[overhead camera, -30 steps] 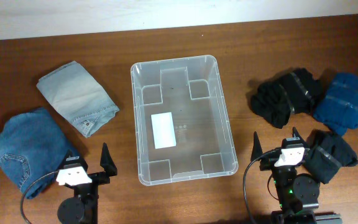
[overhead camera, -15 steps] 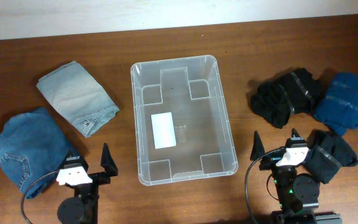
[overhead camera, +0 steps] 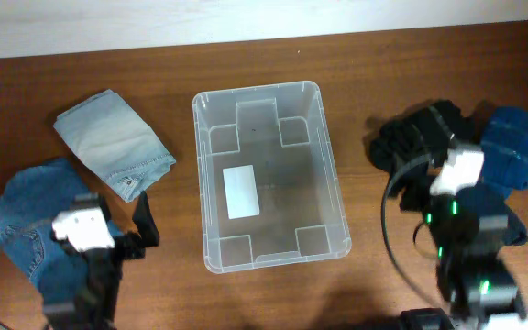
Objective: Pack container
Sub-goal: 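Reach the right gripper to the black taped bundle and grasp it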
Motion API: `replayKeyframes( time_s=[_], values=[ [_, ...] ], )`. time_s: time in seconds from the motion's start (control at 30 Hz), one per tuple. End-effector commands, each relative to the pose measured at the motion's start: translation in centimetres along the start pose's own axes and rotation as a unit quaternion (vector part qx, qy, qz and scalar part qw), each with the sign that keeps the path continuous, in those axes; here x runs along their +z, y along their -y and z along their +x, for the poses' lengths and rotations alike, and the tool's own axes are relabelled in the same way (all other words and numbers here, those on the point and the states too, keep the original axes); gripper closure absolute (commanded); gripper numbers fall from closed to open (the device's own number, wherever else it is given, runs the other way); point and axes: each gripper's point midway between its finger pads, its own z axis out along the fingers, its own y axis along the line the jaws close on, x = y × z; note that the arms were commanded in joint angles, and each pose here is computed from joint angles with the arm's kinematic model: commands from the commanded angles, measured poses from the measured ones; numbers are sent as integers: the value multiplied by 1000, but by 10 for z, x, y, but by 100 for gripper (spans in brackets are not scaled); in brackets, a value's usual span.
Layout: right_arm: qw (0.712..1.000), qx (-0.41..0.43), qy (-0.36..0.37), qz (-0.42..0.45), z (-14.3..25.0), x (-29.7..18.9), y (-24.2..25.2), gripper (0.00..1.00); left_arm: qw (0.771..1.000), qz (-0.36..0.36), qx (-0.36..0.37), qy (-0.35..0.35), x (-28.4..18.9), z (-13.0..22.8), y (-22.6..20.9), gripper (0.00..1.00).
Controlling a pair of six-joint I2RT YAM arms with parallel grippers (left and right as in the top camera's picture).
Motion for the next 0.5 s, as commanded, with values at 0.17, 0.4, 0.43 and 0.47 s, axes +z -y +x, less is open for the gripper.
replayKeyframes(
  time_s=[0.17,0.4,0.43,0.47],
  values=[
    [986,33,-164,-11,-42,57,-5,2,991,-2,25,-134,29,-17,2,1],
    [938,241,-248,16,-6,99,63,2,981,-4,25,-195,52,-1,0,1],
    [929,267,-256,11,3,103,75,2,980,-5,25,-197,53,0,0,1],
    [922,282,-264,15,12,106,85,2,980,-5,25,-198,54,1,0,1]
  ],
)
